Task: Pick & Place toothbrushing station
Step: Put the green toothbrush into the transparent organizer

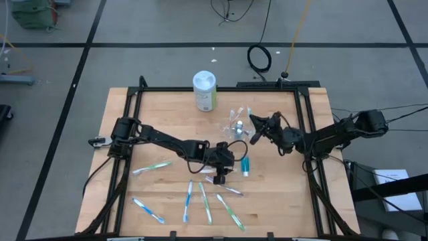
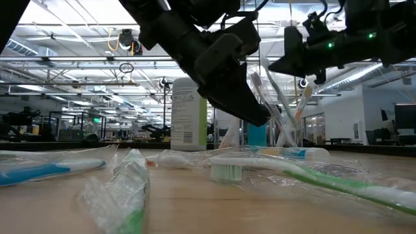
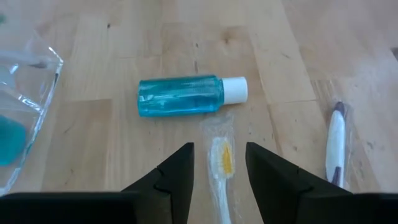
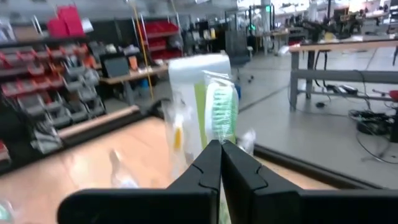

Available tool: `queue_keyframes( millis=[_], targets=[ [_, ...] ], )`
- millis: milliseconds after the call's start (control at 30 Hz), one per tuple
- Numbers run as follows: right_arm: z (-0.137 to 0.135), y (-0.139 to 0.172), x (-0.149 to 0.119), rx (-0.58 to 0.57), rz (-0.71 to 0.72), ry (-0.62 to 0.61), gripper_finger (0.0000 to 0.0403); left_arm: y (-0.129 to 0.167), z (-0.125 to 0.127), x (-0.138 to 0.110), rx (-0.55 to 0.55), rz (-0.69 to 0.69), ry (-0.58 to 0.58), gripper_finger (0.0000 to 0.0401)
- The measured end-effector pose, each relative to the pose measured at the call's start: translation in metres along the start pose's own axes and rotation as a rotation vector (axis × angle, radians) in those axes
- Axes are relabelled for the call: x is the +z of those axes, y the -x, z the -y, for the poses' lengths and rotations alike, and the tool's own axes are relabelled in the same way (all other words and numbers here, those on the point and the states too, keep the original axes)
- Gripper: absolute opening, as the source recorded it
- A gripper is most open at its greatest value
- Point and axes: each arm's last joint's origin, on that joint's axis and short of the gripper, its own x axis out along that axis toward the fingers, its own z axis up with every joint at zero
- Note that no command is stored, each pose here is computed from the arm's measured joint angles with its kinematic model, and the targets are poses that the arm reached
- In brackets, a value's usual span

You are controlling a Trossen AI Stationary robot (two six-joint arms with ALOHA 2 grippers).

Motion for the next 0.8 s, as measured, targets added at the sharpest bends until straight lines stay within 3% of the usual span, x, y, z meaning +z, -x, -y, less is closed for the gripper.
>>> queue_keyframes(
  millis=[100, 267, 600, 800],
  targets=[
    [-0.002, 0.003, -0.005, -0.002, -0.042, 0.045, 0.0, 0.0, -0.001, 0.0, 0.001, 0.0, 0.002, 0.0147],
    [-0.004, 0.01, -0.01, -0.117, -0.054, 0.093, 0.0, 0.0, 0.0, 0.0, 0.001, -0.001, 0.009, 0.0147],
    [-0.02, 0.036, -0.019, -0.121, -0.087, 0.204, 0.0, 0.0, 0.0, 0.0, 0.0, -0.003, 0.017, 0.0147],
    [-0.024, 0.043, -0.023, -0.088, -0.104, 0.166, 0.0, 0.0, 0.0, 0.0, -0.004, -0.003, 0.018, 0.0148]
  ],
)
